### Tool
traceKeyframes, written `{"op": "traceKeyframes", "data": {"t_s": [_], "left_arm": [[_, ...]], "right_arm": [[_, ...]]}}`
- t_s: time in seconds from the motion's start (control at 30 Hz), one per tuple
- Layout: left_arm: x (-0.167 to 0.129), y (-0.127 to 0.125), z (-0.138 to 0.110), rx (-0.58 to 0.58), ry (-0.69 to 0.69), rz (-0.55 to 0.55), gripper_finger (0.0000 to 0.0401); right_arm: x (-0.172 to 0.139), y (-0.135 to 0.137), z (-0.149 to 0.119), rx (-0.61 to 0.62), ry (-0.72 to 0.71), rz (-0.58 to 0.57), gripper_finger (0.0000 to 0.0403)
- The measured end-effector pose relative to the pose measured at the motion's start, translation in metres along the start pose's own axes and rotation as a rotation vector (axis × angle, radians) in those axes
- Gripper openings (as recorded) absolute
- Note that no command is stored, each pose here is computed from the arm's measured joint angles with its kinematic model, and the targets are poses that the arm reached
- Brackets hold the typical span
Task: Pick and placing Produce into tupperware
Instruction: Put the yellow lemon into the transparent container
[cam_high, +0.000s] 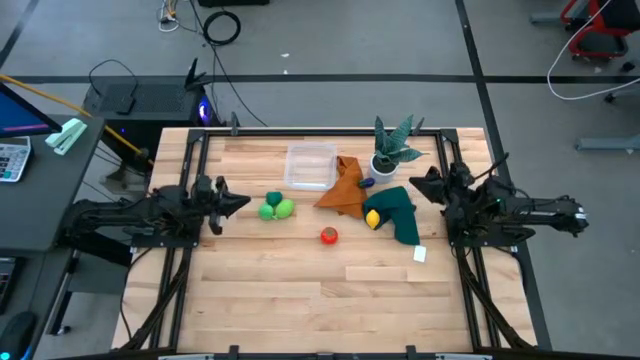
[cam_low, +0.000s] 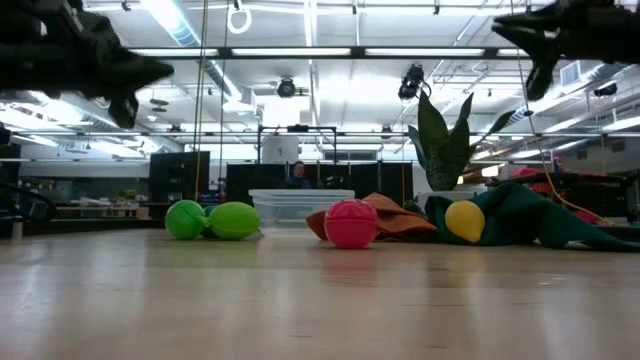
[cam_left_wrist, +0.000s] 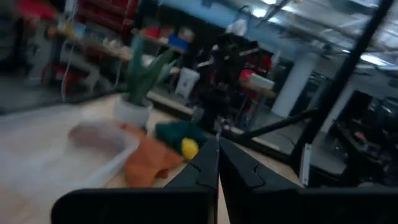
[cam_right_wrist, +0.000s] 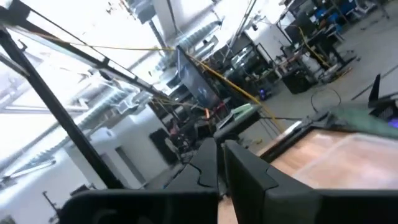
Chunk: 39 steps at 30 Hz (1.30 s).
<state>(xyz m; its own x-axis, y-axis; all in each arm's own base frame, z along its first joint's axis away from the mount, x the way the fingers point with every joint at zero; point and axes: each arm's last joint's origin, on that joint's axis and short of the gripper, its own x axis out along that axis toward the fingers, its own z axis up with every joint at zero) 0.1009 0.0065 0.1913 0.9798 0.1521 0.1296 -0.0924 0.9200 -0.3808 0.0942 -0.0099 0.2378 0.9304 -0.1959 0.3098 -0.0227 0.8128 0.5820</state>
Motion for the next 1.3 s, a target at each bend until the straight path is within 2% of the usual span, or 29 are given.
{"op": "traceKeyframes", "data": {"t_s": [0.1,0.17,0.3,0.47,0.73,0.9,1.07,1.3], "left_arm": [[0.0,-0.008,0.018,0.078,-0.024,-0.025,0.0016],[0.0,-0.012,0.026,0.126,0.016,-0.022,0.0014],[0.004,-0.025,0.051,0.16,0.058,-0.036,0.001],[0.014,-0.042,0.076,0.214,0.139,-0.059,0.0014],[0.038,-0.072,0.112,0.167,0.173,-0.096,0.0007],[0.06,-0.089,0.116,0.228,0.216,-0.077,0.0008],[0.083,-0.112,0.105,0.266,0.285,-0.05,0.0012],[0.1,-0.151,0.084,0.29,0.295,0.135,0.0007]], "right_arm": [[0.018,0.016,0.017,-0.078,0.044,-0.001,0.0],[0.033,0.025,0.026,-0.125,0.089,0.004,0.0],[0.068,0.044,0.04,-0.17,0.201,0.035,0.0],[0.109,0.07,0.052,-0.165,0.353,0.092,0.0],[0.147,0.119,0.084,-0.116,0.564,0.155,0.0],[0.146,0.148,0.097,-0.151,0.672,0.223,0.0],[0.127,0.162,0.084,-0.153,0.828,0.209,0.0],[0.097,0.175,0.062,-0.201,0.984,0.114,0.0]]}}
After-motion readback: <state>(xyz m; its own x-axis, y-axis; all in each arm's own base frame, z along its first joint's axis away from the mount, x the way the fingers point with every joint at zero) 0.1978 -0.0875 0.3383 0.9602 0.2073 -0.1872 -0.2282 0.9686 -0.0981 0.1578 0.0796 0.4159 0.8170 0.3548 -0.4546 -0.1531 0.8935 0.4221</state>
